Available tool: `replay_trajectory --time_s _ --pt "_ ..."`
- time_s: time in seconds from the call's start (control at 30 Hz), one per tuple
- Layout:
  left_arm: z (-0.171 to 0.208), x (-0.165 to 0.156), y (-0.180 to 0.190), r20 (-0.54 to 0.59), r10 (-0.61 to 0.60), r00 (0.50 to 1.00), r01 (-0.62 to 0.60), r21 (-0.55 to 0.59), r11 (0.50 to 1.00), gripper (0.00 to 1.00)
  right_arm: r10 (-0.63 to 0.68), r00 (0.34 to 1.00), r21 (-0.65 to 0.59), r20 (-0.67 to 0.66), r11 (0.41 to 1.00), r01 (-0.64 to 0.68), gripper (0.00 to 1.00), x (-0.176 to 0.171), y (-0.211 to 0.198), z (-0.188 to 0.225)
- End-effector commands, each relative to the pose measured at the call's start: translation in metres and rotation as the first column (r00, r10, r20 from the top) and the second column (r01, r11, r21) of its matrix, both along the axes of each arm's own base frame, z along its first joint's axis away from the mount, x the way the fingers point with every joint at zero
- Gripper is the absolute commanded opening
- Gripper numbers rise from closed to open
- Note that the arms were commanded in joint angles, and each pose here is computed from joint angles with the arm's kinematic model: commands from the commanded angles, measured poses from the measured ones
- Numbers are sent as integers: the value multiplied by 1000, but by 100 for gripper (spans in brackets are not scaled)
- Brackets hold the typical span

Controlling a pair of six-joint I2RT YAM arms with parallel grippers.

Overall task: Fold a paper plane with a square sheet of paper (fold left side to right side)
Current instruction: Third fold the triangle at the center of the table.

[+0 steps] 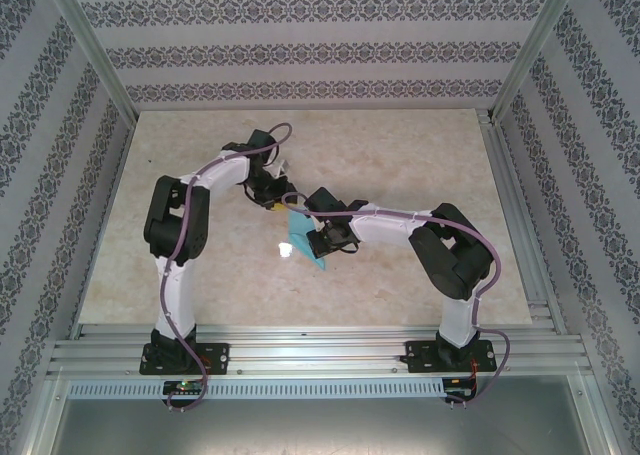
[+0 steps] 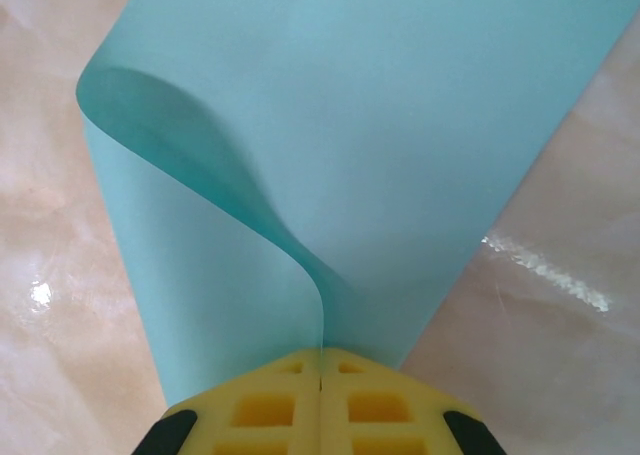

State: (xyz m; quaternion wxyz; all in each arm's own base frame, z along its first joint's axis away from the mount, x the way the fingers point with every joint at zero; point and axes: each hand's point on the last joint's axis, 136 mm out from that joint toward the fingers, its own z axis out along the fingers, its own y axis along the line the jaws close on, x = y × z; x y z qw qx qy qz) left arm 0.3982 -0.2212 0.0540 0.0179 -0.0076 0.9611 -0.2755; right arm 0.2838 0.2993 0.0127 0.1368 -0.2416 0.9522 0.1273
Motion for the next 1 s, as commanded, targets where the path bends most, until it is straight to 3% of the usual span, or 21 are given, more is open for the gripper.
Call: replay_trajectory --time_s 0.0,0.13,0.43,0.73,0.97 --pt "17 -7 16 31 49 998 -48 -51 998 27 16 998 -62 -60 998 -20 0 -14 -6 -28" --pt "18 -33 22 11 85 996 -83 -133 988 22 21 998 -61 -62 998 -25 0 -15 -6 -28" --pt "30 -86 -7 -39 120 992 -126 -362 923 19 27 997 -59 -67 998 -31 0 -17 -5 -30" --pt "22 -103 -41 -87 108 990 -133 -380 916 16 31 997 -59 -72 998 -36 0 -17 -4 -31" --pt "4 -99 -55 -114 146 983 -178 -365 914 14 35 996 -61 -77 997 -40 0 -19 -4 -32"
